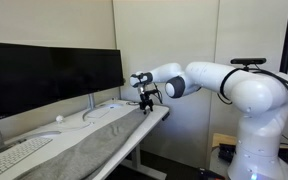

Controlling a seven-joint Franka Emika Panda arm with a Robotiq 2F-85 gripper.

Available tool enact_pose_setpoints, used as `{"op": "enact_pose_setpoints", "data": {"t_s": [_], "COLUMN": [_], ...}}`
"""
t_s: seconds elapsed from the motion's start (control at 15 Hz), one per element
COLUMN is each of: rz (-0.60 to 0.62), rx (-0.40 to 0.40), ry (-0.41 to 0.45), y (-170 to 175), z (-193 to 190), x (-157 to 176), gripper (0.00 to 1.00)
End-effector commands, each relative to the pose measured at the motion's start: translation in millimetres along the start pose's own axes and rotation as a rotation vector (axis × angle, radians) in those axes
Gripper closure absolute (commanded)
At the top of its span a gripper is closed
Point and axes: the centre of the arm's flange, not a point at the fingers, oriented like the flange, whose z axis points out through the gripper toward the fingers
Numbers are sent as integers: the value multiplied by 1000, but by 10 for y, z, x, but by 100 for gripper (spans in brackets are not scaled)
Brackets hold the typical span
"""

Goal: Fold the pants in half

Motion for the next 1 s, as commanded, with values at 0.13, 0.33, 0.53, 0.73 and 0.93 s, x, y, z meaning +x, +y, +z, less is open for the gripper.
{"op": "enact_pose_setpoints", "data": {"t_s": [0.13,0.33,0.53,0.73,0.93], "rz": [20,25,26,28,27], "rx": [11,-1,-15,-38,-54], "ry": [1,8,44,105,141], "y": [262,281,309,326,335], "z": [-75,-65,-206,-433,-548], "x": [361,389,426,444,462], "gripper": [0,0,0,0,0]}}
